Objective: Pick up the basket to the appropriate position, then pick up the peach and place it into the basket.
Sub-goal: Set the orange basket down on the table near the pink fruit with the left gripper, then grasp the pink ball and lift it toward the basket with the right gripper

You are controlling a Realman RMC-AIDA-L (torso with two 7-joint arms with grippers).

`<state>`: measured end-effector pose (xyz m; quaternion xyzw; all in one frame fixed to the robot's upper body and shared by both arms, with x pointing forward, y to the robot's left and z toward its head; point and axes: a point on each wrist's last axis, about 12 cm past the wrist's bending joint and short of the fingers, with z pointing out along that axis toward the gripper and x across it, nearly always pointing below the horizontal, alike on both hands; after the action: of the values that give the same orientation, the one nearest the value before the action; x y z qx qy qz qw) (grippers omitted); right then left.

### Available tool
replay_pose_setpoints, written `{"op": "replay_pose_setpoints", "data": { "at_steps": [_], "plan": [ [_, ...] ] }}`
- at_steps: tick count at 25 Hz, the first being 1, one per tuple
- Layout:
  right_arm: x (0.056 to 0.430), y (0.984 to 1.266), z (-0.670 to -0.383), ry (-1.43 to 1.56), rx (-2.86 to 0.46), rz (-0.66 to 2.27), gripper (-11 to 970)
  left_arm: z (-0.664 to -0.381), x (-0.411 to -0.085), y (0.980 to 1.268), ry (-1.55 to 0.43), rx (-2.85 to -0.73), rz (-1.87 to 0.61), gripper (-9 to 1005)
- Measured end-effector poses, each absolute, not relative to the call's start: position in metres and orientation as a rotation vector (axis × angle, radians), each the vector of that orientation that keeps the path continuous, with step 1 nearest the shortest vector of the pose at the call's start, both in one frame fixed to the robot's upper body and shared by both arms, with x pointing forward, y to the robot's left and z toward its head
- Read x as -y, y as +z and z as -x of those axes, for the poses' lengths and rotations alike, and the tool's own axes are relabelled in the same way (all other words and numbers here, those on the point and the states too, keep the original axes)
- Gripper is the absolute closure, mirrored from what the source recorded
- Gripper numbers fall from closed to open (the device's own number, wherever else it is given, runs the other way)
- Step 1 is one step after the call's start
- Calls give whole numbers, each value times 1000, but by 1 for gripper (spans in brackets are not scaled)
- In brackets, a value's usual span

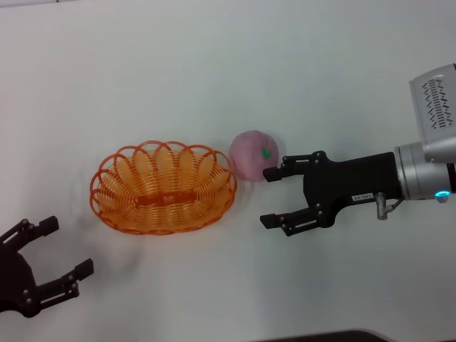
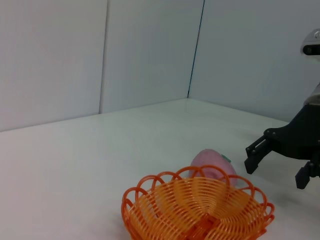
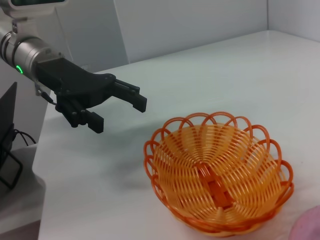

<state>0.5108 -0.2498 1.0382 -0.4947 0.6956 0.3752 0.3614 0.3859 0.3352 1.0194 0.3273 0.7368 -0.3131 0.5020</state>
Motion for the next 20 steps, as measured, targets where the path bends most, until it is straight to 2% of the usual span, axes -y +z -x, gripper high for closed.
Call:
{"op": "replay_pose_setpoints", "data": {
  "at_steps": [12,20],
  "plan": [
    [256,1045,-510,1006,-1791,1210,91,-386,-336,1020,-760,-1789,-784,80],
    [264,1074,-531,1054,-2003,1115,91,-385,-336,1019,-775,-1807,-767,81]
  ]
}}
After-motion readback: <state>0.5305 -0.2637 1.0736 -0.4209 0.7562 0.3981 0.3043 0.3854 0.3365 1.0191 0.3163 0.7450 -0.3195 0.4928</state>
